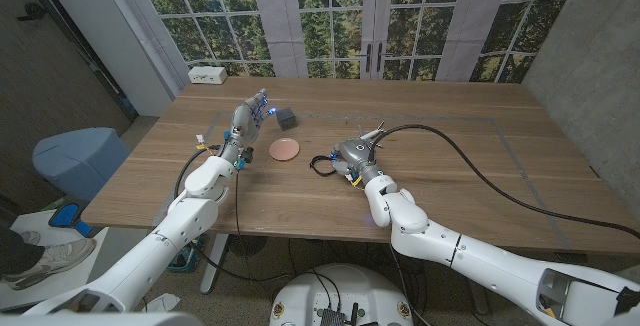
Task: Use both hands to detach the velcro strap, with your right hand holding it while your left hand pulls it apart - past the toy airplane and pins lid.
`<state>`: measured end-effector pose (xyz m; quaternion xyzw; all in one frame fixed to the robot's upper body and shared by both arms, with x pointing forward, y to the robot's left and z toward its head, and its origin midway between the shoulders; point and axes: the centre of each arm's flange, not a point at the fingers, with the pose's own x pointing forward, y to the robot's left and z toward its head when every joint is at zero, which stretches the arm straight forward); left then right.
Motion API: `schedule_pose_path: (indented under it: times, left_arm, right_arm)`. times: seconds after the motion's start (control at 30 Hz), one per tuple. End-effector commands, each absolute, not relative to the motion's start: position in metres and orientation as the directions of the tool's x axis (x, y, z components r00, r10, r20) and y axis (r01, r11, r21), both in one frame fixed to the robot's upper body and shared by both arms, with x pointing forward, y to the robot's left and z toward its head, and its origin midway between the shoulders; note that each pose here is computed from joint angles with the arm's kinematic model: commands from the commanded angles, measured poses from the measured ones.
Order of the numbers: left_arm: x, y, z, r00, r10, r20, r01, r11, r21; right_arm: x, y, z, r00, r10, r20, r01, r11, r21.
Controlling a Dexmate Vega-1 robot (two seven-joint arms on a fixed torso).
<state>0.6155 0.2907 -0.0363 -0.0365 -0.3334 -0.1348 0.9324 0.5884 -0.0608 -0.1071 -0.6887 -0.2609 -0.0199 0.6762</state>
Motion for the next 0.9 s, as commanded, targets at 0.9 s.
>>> schedule_pose_path:
  times: [0.9]
  left_arm:
    - [0.605,0.285,-0.039,0.740,-0.232,0.631,0.271,0.962,0.036]
  right_arm:
    - [0.584,-0.084,-0.107,0.746,0.279,0.605,0.530,0.300,-0.793]
